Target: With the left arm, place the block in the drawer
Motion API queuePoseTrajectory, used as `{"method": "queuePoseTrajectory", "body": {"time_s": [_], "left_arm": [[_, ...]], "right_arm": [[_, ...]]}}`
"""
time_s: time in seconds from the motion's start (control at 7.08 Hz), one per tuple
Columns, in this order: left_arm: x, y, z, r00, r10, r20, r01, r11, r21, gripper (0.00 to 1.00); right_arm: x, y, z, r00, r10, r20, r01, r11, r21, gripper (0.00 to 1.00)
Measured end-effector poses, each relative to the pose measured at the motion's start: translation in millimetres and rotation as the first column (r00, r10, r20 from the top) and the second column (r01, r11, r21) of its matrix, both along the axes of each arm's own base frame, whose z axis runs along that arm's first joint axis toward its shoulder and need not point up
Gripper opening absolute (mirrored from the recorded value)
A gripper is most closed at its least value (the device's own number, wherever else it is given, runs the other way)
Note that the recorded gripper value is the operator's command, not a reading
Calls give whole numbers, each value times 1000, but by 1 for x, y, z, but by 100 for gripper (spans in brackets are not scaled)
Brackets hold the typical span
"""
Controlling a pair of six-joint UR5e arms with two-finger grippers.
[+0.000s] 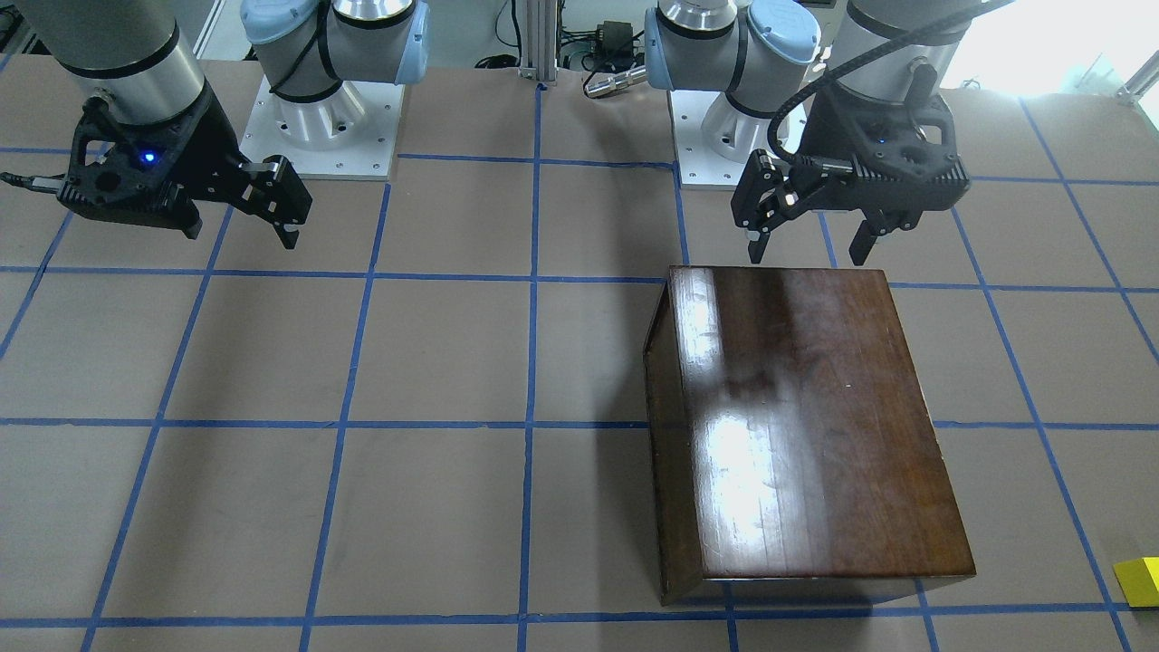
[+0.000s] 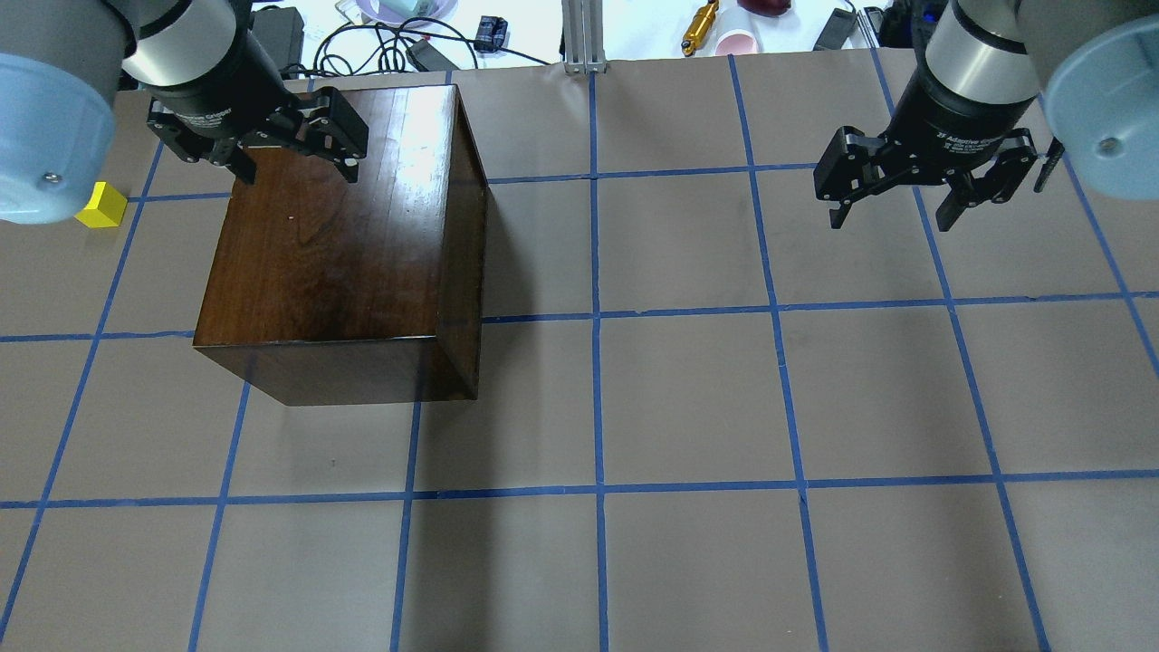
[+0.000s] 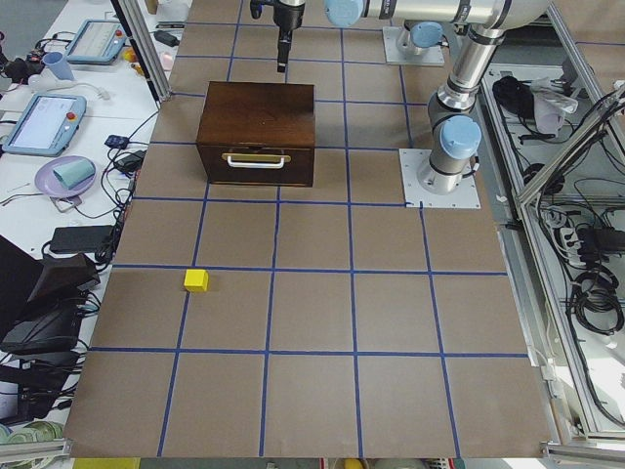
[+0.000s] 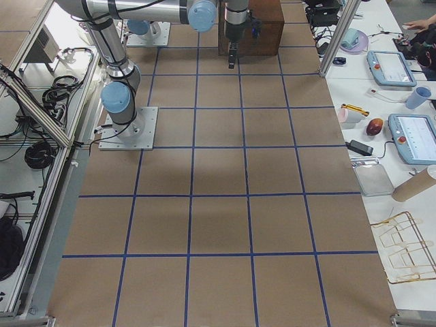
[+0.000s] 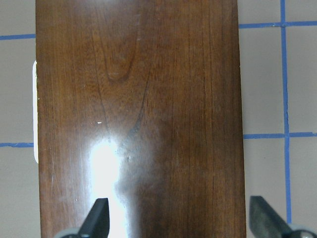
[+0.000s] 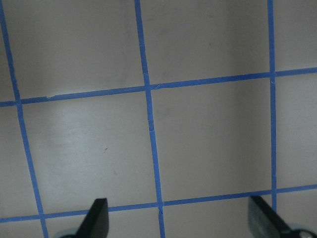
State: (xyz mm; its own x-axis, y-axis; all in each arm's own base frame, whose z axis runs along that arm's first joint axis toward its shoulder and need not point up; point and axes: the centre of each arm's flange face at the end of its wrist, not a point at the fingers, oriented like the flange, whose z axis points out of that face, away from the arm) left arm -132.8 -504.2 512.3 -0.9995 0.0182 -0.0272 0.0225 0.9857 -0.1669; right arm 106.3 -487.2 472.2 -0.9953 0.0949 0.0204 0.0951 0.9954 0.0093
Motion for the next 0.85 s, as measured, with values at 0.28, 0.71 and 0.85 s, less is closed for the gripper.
{"method": "queuePoseTrajectory", "body": {"time_s": [0.28,0.71,0.85], "left_arm": [[-1,1,1,1000,-2,0,2,1000,-2,100],[-1,2,3,1000,-1,-1,1,1000,-6,100],[-1,3,3,1000,-1,0,1,1000,-6,100]], "right_arm": [[0,0,0,1000,0,0,0,1000,0,100],[0,0,0,1000,0,0,0,1000,0,100],[0,0,0,1000,0,0,0,1000,0,100]]}}
